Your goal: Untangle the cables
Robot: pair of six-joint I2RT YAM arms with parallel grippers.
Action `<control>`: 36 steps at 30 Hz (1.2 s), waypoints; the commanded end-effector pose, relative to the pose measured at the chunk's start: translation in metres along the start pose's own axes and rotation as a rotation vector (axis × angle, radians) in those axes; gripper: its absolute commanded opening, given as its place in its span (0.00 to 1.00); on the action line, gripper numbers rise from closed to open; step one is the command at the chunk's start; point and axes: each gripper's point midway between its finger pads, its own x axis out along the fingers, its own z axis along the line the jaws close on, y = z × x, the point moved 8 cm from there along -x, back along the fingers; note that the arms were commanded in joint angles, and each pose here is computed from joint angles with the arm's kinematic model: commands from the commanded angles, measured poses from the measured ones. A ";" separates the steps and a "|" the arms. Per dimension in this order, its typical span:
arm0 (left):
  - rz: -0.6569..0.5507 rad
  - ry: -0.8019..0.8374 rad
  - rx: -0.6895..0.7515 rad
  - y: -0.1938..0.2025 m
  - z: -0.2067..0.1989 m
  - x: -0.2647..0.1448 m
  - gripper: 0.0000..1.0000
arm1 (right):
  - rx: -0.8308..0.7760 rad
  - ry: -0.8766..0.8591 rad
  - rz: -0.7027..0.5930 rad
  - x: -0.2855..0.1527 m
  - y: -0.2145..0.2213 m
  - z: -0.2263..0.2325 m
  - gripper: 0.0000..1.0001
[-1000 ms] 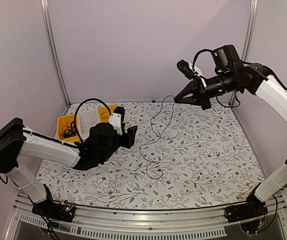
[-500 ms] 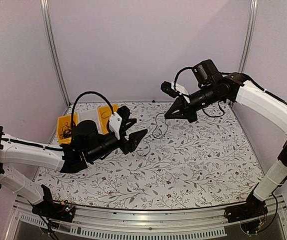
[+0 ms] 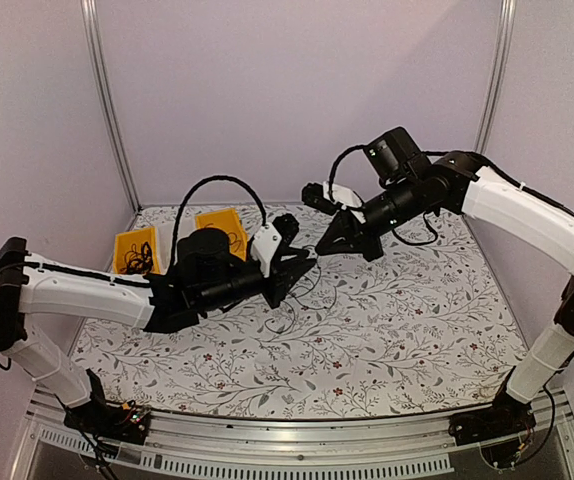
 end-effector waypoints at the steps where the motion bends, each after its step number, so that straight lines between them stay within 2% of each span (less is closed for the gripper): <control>1: -0.051 0.004 -0.001 -0.015 0.000 -0.005 0.07 | -0.010 0.014 0.021 0.002 0.003 -0.001 0.00; 3: -0.066 -0.023 -0.006 -0.019 0.006 -0.008 0.00 | -0.008 0.013 0.020 0.002 0.003 -0.001 0.04; 5: -0.072 -0.062 -0.017 -0.027 0.016 -0.011 0.00 | -0.003 0.024 0.029 0.001 0.004 -0.001 0.26; 6: -0.053 -0.081 -0.028 -0.029 0.023 -0.011 0.00 | -0.002 0.035 0.038 0.000 0.006 -0.002 0.33; 9: -0.044 -0.138 -0.054 -0.048 0.047 -0.015 0.00 | 0.008 0.087 0.036 -0.013 0.017 -0.006 0.45; 12: -0.071 -0.212 -0.076 -0.071 0.074 -0.026 0.00 | 0.052 0.143 0.004 -0.035 0.036 -0.012 0.52; 14: -0.085 -0.262 -0.084 -0.084 0.091 -0.034 0.00 | 0.085 0.180 -0.011 -0.048 0.052 -0.014 0.54; 19: -0.121 -0.409 -0.123 -0.113 0.132 -0.057 0.00 | 0.148 0.215 -0.028 -0.045 0.103 -0.011 0.55; 23: -0.149 -0.492 -0.149 -0.137 0.161 -0.073 0.00 | 0.202 0.209 -0.020 -0.026 0.142 -0.011 0.55; 26: -0.170 -0.533 -0.151 -0.155 0.180 -0.081 0.00 | 0.241 0.198 0.053 -0.009 0.164 -0.016 0.57; 36: -0.275 -0.568 -0.169 -0.196 0.238 -0.090 0.00 | 0.288 0.121 0.095 0.012 0.184 -0.015 0.59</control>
